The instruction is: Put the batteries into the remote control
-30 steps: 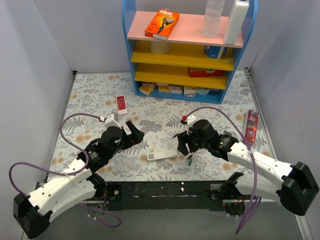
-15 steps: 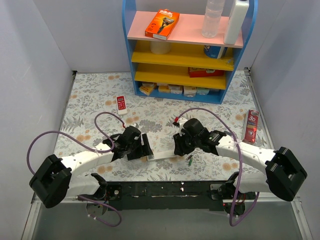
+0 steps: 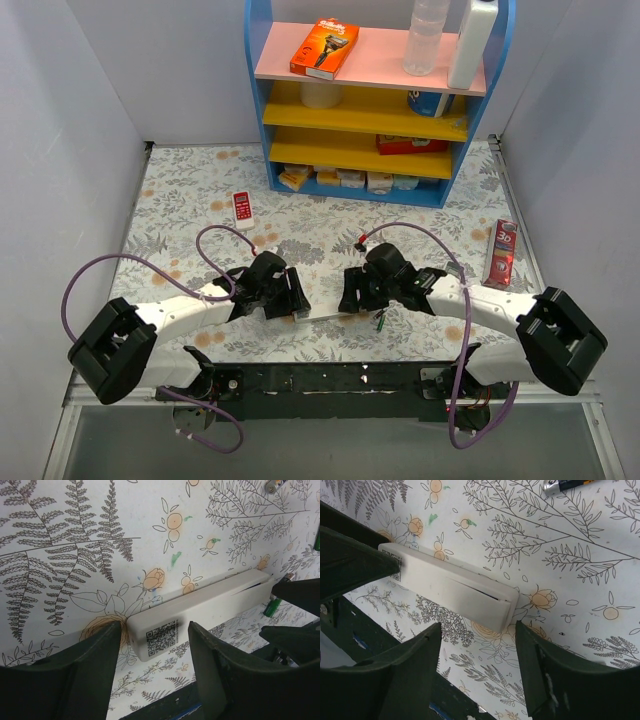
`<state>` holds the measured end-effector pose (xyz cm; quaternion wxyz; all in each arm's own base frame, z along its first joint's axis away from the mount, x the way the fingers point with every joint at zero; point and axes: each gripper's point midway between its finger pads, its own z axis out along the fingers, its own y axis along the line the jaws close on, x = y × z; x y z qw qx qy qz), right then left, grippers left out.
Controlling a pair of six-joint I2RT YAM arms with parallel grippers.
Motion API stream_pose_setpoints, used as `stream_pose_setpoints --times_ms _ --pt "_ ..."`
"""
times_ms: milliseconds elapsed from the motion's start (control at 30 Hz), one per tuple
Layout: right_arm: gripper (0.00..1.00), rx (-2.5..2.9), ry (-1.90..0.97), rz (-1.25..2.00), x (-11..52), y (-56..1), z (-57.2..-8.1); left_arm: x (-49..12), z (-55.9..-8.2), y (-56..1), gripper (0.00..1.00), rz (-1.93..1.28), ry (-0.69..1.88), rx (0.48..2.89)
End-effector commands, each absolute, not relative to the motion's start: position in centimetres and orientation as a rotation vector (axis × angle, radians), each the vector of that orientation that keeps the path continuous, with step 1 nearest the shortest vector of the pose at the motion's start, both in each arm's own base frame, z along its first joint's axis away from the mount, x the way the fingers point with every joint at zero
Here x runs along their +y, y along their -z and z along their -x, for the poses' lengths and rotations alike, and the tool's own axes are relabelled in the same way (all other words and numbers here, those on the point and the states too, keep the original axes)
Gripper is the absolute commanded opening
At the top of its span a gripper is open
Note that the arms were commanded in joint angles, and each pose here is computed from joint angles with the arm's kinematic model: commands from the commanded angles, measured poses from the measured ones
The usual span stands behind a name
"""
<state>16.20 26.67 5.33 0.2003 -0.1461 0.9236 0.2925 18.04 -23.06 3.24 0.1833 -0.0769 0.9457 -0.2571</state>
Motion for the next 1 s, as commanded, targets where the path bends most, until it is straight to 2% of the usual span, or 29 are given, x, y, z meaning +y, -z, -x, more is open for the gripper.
stream_pose_setpoints --times_ms 0,233,667,967 --pt "0.69 2.549 -0.856 0.345 28.0 -5.8 -16.9 -21.8 -16.3 -1.1 0.52 0.222 0.658 2.747" --pt "0.7 2.594 -0.775 0.356 28.8 -4.6 -16.7 -21.5 -15.9 -0.4 0.45 0.233 0.645 2.765" --pt "0.68 2.601 -0.633 0.287 28.6 -4.1 -17.9 -21.1 -15.7 0.3 0.4 0.231 0.619 2.777" --pt "0.74 2.588 -0.614 0.28 28.6 -4.6 -18.4 -20.9 -15.6 0.6 0.37 0.23 0.602 2.782"
